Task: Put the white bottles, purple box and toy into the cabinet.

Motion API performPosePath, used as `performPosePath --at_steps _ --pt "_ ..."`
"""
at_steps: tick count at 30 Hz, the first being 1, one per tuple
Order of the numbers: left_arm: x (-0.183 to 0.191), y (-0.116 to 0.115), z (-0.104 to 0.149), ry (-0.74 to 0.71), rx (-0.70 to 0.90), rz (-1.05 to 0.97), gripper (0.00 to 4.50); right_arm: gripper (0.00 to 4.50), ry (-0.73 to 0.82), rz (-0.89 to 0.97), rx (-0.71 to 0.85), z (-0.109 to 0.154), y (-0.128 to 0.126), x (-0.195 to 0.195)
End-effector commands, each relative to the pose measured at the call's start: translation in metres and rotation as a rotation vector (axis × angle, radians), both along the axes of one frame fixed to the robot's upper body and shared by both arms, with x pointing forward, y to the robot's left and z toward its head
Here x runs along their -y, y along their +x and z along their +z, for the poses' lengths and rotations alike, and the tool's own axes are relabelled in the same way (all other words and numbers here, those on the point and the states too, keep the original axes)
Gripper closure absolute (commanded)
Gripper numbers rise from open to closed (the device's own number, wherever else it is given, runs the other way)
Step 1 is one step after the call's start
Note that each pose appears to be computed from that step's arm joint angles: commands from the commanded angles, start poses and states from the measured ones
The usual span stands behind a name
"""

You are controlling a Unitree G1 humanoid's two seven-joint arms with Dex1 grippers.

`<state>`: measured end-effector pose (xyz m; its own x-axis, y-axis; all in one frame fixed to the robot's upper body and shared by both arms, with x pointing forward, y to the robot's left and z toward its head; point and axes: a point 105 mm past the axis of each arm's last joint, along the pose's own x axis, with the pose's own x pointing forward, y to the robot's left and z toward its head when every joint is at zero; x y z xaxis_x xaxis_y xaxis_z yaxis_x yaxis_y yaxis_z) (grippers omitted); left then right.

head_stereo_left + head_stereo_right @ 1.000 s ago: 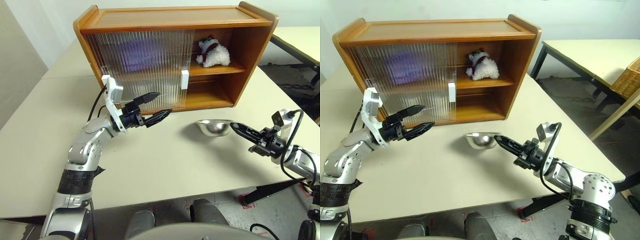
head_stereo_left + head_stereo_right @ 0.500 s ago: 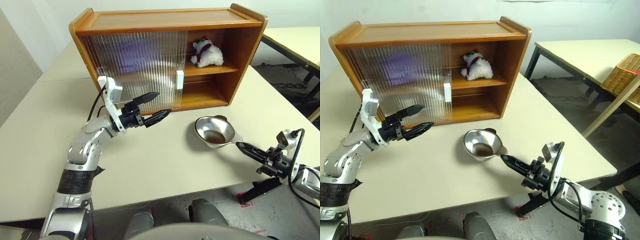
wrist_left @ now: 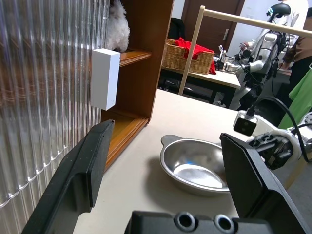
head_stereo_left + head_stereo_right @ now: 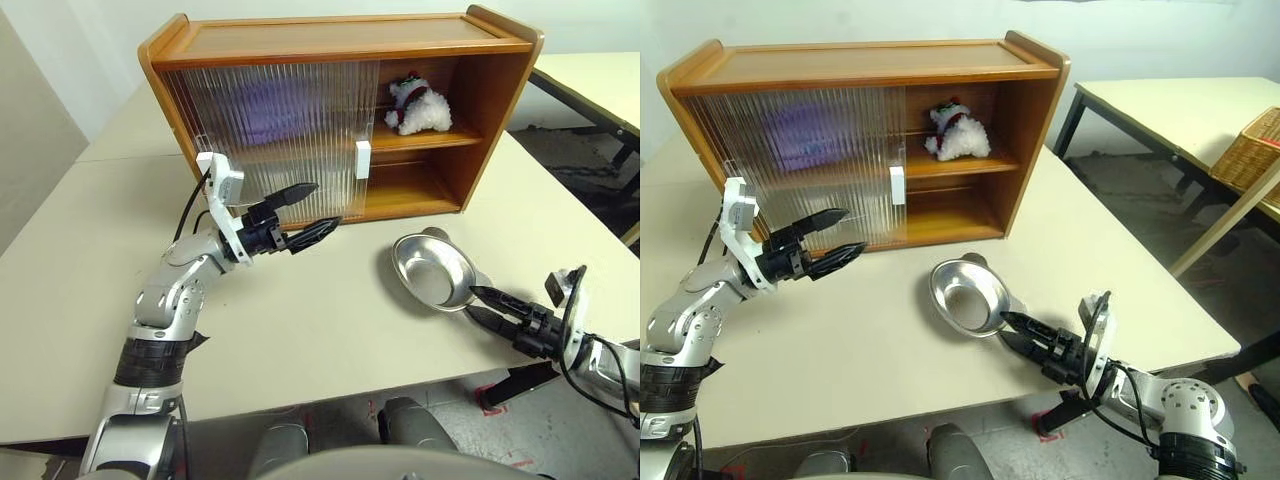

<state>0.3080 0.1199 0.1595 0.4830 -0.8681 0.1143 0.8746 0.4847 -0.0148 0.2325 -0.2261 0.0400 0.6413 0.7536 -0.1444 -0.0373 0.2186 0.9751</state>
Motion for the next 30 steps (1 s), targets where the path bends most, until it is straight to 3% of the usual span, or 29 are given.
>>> performPosePath --at_steps 1,16,29,30 --pt "-0.001 0.001 0.0 0.009 0.001 0.001 0.0 0.07 -0.046 -0.014 -0.017 -0.009 0.0 0.006" --pt "0.003 -0.001 0.0 0.014 0.001 -0.017 0.0 0.07 -0.067 -0.118 0.073 -0.01 0.018 0.025" --pt "0.0 -0.001 0.002 0.025 0.0 -0.006 0.0 0.07 -0.054 -0.109 0.078 -0.009 0.026 0.02" --pt "0.0 -0.001 0.002 0.026 0.001 -0.006 0.0 0.29 -0.053 -0.109 0.078 -0.009 0.027 0.02"
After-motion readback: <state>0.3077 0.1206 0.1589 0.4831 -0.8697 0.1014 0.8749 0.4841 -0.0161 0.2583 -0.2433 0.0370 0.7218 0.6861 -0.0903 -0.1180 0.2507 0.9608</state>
